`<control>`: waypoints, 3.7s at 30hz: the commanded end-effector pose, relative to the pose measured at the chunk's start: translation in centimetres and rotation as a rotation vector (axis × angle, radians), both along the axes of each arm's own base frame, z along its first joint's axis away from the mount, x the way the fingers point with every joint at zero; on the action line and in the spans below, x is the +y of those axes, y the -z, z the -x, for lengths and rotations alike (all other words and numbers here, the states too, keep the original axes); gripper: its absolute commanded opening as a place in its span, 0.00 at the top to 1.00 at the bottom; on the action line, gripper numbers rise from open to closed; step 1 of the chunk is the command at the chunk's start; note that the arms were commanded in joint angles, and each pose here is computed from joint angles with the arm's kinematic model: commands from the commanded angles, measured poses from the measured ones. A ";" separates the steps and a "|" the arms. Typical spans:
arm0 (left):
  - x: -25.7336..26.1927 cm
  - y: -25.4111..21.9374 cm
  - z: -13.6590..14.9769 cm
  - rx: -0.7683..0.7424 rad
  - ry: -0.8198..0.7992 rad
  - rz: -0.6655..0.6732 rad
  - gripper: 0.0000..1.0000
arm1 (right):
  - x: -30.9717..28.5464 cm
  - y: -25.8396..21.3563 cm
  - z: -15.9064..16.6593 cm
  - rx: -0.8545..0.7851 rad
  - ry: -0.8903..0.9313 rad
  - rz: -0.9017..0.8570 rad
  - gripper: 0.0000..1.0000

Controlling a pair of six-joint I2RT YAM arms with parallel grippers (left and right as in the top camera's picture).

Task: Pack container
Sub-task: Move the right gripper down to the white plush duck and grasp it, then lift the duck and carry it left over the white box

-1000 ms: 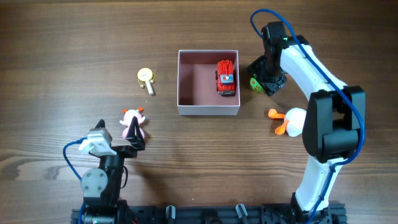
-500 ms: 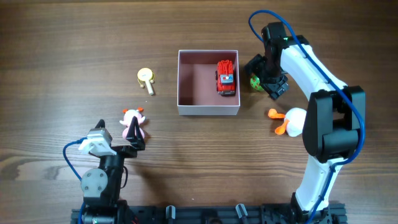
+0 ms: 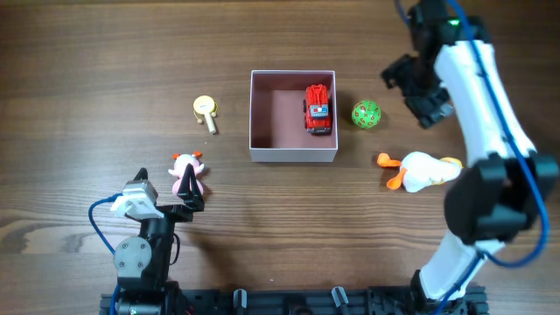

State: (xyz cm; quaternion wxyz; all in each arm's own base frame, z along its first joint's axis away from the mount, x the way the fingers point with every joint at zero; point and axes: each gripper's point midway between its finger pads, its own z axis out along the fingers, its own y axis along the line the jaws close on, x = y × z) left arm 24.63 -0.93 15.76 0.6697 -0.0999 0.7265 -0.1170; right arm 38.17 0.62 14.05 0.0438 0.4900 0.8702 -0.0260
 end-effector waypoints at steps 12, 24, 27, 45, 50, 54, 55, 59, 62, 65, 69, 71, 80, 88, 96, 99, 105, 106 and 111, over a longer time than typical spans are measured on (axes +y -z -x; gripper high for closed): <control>0.2 0.1 0.0 -0.001 -0.009 0.004 0.00 | -2.5 -3.9 4.7 0.017 -0.238 0.096 0.00; 0.2 0.1 0.0 -0.001 -0.009 0.004 0.00 | -0.5 1.1 7.0 0.112 -0.373 -0.033 0.00; 0.2 0.1 0.0 -0.001 -0.009 0.004 0.00 | -0.8 2.0 7.7 0.140 -0.359 -0.040 0.00; 0.2 0.1 0.0 -0.001 -0.009 0.004 0.00 | -2.0 11.0 11.9 0.193 -0.383 -0.192 0.00; 0.2 0.1 0.0 -0.001 -0.009 0.004 0.00 | -2.0 11.5 11.5 0.169 -0.385 -0.189 0.00; 0.2 0.1 0.0 -0.001 -0.009 0.004 0.00 | -2.0 11.5 11.3 0.162 -0.385 -0.186 0.02; 0.2 0.1 0.0 -0.001 -0.009 0.004 0.00 | -2.0 11.5 11.2 0.158 -0.385 -0.185 0.02; 0.2 0.1 0.0 -0.001 -0.009 0.004 0.00 | -2.0 11.5 10.8 0.142 -0.387 -0.180 0.11; 0.2 0.1 0.0 -0.001 -0.009 0.004 0.00 | -2.1 11.6 10.3 0.122 -0.389 -0.172 0.25; 0.2 0.1 0.0 -0.001 -0.009 0.004 0.00 | -2.3 11.6 9.8 0.105 -0.390 -0.161 0.40; 0.2 0.1 0.0 -0.001 -0.009 0.004 0.00 | -2.3 11.6 9.4 0.093 -0.392 -0.157 0.51; 0.2 0.1 0.0 -0.001 -0.009 0.004 0.00 | -2.3 11.3 9.2 0.087 -0.395 -0.155 0.56; 0.2 0.1 0.0 -0.001 -0.009 0.004 0.00 | -2.7 6.9 5.1 -0.017 -0.411 -0.123 0.85; 0.2 0.1 0.0 -0.001 -0.009 0.004 0.00 | -1.0 -1.8 1.0 -0.207 -0.449 -0.154 0.84; 0.2 0.1 0.0 -0.001 -0.009 0.004 0.00 | 9.6 -11.7 -2.1 -0.524 -0.720 -0.231 0.80; 0.2 0.1 0.0 -0.001 -0.009 0.004 0.00 | 14.2 -12.7 -1.8 -0.576 -0.833 -0.245 0.78; 0.2 0.1 0.0 -0.001 -0.009 0.004 0.00 | 20.4 -10.0 -1.0 -0.520 -0.951 -0.197 0.76; 0.2 0.1 0.0 -0.001 -0.009 0.004 0.00 | 21.4 -9.2 -0.8 -0.503 -0.972 -0.205 0.76; 0.2 0.1 0.0 -0.001 -0.009 0.004 0.00 | 25.8 -4.6 0.0 -0.407 -1.063 -0.228 0.76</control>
